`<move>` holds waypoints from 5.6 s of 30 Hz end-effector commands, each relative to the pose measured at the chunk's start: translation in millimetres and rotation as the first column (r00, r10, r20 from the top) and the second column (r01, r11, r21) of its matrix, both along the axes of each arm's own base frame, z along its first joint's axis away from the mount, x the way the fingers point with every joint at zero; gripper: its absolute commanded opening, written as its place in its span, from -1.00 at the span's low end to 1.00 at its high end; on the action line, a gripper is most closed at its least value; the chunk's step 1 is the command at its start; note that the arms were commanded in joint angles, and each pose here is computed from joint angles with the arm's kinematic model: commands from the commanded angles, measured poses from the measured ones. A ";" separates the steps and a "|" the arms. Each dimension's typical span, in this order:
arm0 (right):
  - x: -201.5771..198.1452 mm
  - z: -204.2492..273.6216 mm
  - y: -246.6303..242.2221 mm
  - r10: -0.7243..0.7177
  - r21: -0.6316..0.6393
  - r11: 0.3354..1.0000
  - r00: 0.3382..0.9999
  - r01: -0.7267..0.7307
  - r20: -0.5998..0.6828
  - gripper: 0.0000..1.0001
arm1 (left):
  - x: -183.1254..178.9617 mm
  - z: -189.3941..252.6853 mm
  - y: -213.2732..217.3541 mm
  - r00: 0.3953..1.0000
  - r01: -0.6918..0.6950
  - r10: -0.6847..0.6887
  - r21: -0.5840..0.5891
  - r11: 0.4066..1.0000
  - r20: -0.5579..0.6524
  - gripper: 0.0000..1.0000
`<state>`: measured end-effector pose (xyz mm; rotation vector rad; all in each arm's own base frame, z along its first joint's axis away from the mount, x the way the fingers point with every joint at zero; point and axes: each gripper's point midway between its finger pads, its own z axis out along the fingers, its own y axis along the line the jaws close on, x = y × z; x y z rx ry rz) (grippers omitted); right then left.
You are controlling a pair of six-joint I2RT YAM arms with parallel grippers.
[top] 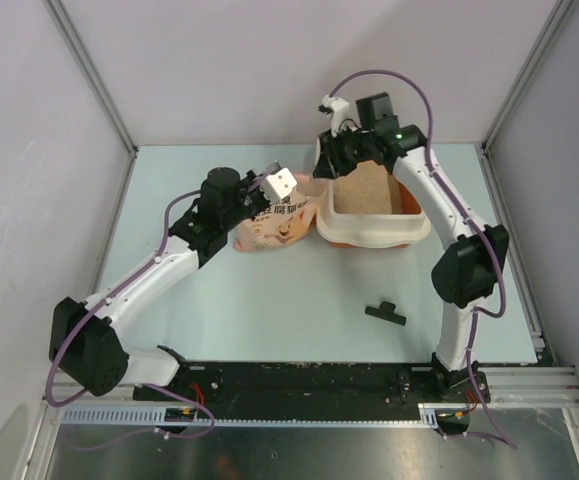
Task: Fill the litter box with clean litter
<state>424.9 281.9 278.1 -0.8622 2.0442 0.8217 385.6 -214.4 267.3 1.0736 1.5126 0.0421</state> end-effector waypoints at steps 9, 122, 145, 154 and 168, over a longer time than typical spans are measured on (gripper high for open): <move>38.6 -14.2 7.3 -0.386 -0.145 0.911 0.922 0.387 0.039 -1.00 | -15.5 78.7 -12.0 0.978 0.094 -0.061 -0.164 0.982 0.197 -1.00; 8.7 17.4 -154.7 0.081 0.559 0.716 0.746 0.418 -0.661 -1.00 | 0.1 81.4 -24.0 0.973 0.042 -0.029 -0.055 0.998 0.227 -1.00; 13.0 23.4 -297.8 -0.399 0.452 0.622 0.756 0.639 -0.519 -1.00 | 2.5 67.0 -39.6 0.983 0.088 -0.070 -0.101 0.991 0.171 -1.00; -9.5 30.5 -319.2 -0.579 0.356 0.608 0.703 0.709 -0.412 -1.00 | 10.3 62.4 -43.2 0.978 0.120 -0.103 -0.088 0.989 0.181 -1.00; -37.6 51.9 -326.0 -0.616 0.349 0.597 0.692 0.722 -0.377 -1.00 | 13.3 55.3 -45.2 0.977 0.134 -0.119 -0.073 0.988 0.177 -1.00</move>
